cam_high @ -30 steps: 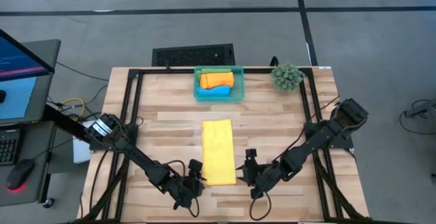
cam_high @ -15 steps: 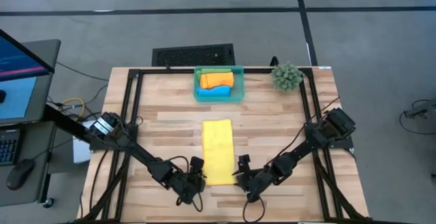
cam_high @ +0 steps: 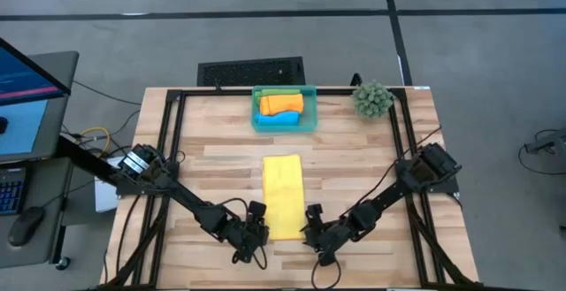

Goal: Roll microfiber towels into tight, uniform cylinder then place into a basket
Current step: Roll the yellow towel

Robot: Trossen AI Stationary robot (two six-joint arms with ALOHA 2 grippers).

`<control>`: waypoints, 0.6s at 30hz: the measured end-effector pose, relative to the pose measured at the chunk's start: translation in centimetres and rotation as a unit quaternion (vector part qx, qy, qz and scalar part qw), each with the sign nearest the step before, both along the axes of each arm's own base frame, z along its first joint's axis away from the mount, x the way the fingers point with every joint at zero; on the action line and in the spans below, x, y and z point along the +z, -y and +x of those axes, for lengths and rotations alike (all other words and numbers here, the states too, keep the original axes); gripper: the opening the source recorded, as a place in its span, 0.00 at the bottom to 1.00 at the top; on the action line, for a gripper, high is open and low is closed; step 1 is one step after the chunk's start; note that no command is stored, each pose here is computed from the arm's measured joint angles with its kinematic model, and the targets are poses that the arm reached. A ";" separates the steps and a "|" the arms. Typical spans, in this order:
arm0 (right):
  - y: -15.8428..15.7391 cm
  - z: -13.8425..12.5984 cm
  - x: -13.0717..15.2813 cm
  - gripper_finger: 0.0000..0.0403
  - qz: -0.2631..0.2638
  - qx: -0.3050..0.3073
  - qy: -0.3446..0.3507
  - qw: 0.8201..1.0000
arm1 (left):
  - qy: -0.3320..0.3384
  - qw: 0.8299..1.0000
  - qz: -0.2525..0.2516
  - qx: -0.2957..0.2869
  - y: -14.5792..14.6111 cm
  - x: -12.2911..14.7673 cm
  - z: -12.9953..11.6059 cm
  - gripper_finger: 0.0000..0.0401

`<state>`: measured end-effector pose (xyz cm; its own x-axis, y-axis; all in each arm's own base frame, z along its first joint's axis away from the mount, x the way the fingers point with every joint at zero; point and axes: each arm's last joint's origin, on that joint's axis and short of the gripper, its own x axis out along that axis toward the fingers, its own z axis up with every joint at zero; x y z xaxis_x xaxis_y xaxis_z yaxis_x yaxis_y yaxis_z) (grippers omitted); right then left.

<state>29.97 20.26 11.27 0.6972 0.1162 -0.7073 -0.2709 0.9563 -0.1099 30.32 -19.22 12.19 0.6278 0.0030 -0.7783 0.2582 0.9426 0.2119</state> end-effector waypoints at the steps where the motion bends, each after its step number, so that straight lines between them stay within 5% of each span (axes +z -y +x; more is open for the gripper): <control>1: 0.0 0.0 -0.4 0.49 -0.002 0.000 -0.003 1.000 | 0.000 1.000 -0.001 0.002 0.0 0.0 0.0 0.38; 11: 0.4 0.5 -1.7 0.47 0.002 -0.002 -0.019 1.000 | -0.002 0.999 -0.025 0.035 -0.1 0.0 0.0 0.38; 18: 0.8 0.8 -1.5 0.32 0.009 -0.006 -0.019 1.000 | 0.001 0.999 -0.023 0.040 -0.1 0.0 0.0 0.35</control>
